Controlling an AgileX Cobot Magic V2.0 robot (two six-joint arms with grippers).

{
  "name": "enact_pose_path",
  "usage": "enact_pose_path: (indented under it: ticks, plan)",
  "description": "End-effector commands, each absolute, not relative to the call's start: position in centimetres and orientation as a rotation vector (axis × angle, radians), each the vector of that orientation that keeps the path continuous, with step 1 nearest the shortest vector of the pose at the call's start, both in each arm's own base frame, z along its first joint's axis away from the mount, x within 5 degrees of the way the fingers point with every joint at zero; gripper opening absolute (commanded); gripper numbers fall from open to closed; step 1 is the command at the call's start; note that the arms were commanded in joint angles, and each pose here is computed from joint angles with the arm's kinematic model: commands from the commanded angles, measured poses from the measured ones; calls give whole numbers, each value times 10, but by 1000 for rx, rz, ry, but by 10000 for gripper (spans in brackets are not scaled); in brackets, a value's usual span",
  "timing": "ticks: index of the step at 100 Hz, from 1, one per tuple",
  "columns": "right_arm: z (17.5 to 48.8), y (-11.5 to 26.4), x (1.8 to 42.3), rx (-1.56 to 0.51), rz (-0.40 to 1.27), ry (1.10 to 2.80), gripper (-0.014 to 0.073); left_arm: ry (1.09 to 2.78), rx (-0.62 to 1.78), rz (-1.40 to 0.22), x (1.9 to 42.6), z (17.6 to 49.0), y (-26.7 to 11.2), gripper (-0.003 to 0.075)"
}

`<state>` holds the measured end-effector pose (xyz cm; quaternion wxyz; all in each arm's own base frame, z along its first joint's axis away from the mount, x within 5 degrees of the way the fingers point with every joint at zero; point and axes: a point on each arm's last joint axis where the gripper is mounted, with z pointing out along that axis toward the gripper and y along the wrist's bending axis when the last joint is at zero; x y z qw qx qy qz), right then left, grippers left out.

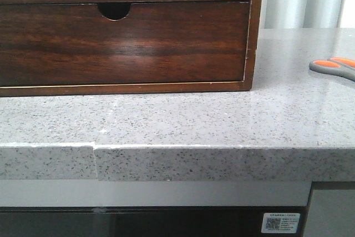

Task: Put scissors in drawer with both arms
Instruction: 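Hook the left gripper around the white drawer handle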

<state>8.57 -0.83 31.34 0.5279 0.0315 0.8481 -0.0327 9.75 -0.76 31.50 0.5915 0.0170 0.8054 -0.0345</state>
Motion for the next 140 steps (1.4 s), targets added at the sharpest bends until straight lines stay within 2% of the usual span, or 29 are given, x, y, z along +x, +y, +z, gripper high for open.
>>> enact_pose_path:
  ticks: [1,8,26,31,42,59,81,119,140]
  plan:
    - [328,-9,91,60,-94,1948,-21,1780,28,-90,100,332,-8,-18]
    - [328,-9,91,61,-92,1948,20,1780,28,-90,100,332,-8,20]
    - [328,-9,90,62,-90,1951,216,1764,19,-105,102,333,-8,325]
    - [328,-9,90,62,-90,1951,269,1761,-11,-152,103,332,-10,363]
    - [328,-9,90,62,-90,1951,344,1781,-101,-288,110,327,-14,368]
    - [328,-9,90,62,-90,1953,345,1849,-273,-540,127,318,-24,368]
    - [328,-9,90,62,-90,1953,345,1924,-300,-811,152,309,-49,368]
    - [328,-9,90,62,-90,1951,345,1869,-194,-1053,180,341,-80,370]
    - [328,-9,90,62,-90,1951,345,1865,-350,-1220,196,337,-87,370]
